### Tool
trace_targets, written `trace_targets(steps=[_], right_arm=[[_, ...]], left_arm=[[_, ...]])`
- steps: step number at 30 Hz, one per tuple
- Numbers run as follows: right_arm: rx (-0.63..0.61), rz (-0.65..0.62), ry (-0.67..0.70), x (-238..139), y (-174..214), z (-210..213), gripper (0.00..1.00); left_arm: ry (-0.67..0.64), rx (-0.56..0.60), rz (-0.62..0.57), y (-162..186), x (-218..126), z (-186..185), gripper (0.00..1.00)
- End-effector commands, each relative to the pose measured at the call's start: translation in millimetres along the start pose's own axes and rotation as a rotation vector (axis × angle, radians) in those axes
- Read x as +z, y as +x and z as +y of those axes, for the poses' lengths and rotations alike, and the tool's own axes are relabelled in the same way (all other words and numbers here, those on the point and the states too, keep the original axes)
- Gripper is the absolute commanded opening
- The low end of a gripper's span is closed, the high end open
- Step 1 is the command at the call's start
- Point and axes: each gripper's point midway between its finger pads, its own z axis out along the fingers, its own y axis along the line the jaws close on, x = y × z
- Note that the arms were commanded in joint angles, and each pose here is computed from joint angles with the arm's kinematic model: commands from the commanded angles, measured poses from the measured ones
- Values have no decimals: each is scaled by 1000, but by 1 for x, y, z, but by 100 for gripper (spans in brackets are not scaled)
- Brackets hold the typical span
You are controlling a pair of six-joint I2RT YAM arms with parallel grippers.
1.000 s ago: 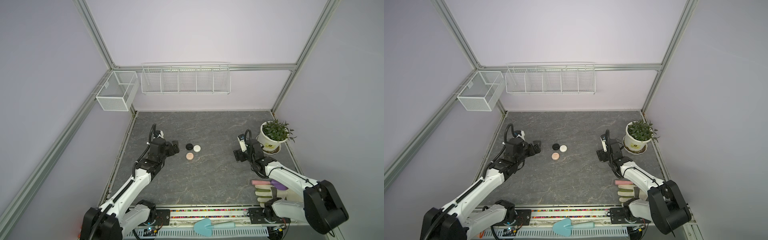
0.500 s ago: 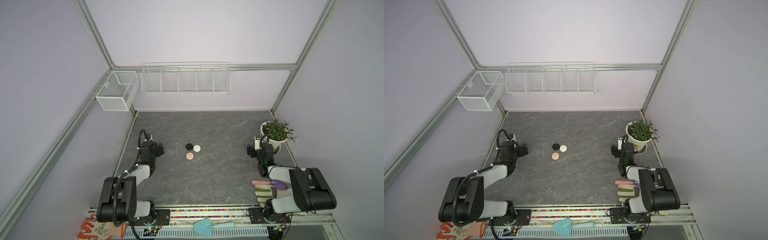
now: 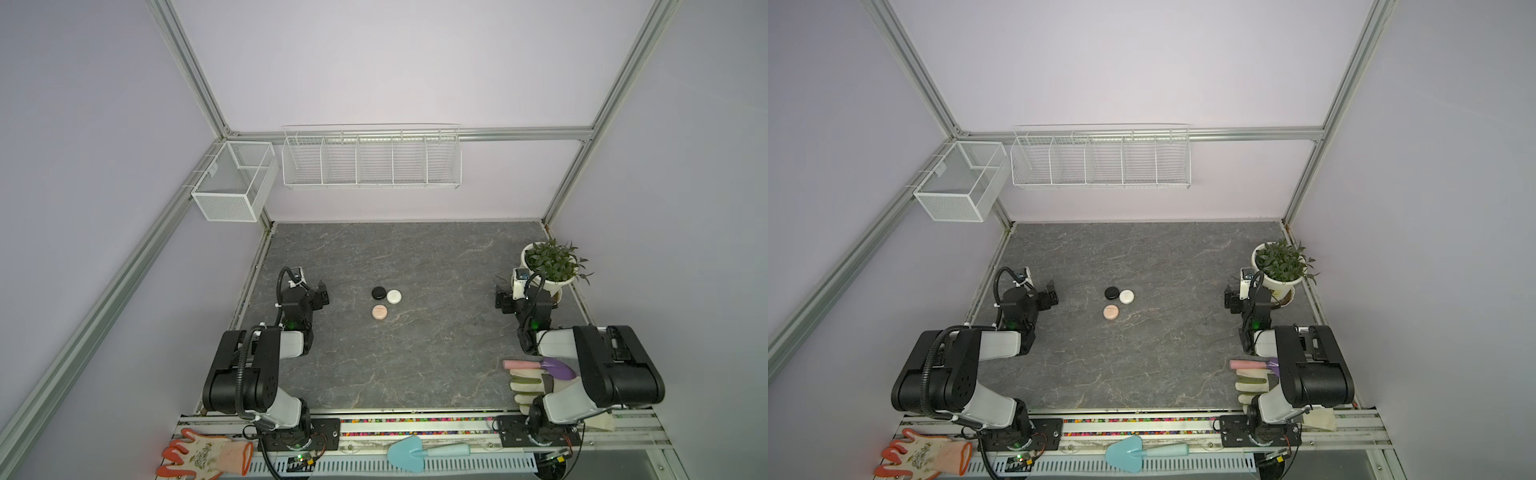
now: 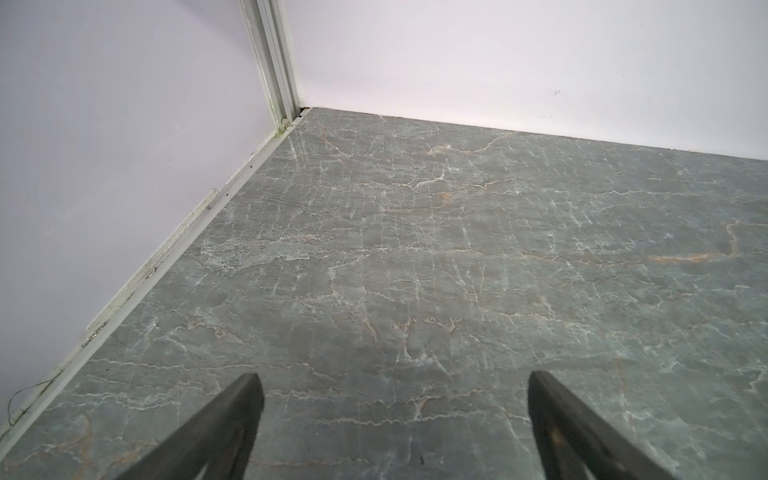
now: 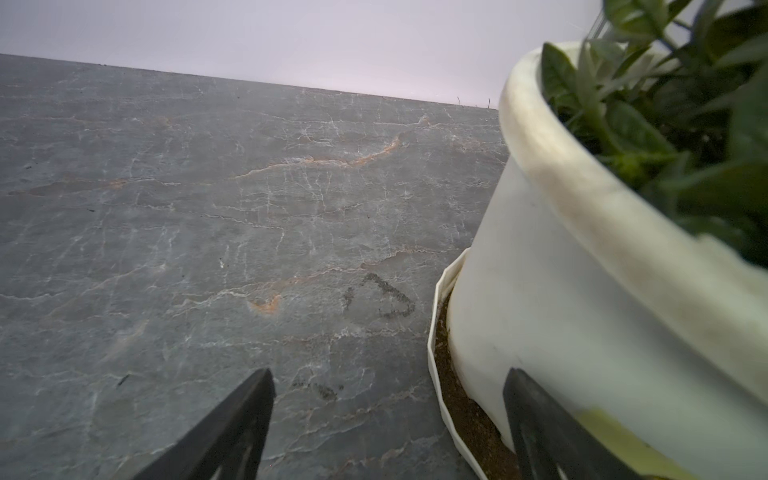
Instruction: Insert the wireless bluetooth earbuds into the charging case
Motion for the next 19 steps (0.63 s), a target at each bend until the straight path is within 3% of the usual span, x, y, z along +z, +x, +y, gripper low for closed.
trace_targets(steps=[1,19], right_arm=[[25,-29,-15,1,-10,1,89],[41,-7,-38,4,-8,0,89]], left_arm=[[5,7,-74,-18,2,0,99],[4,8,-66,-16,2,0,99]])
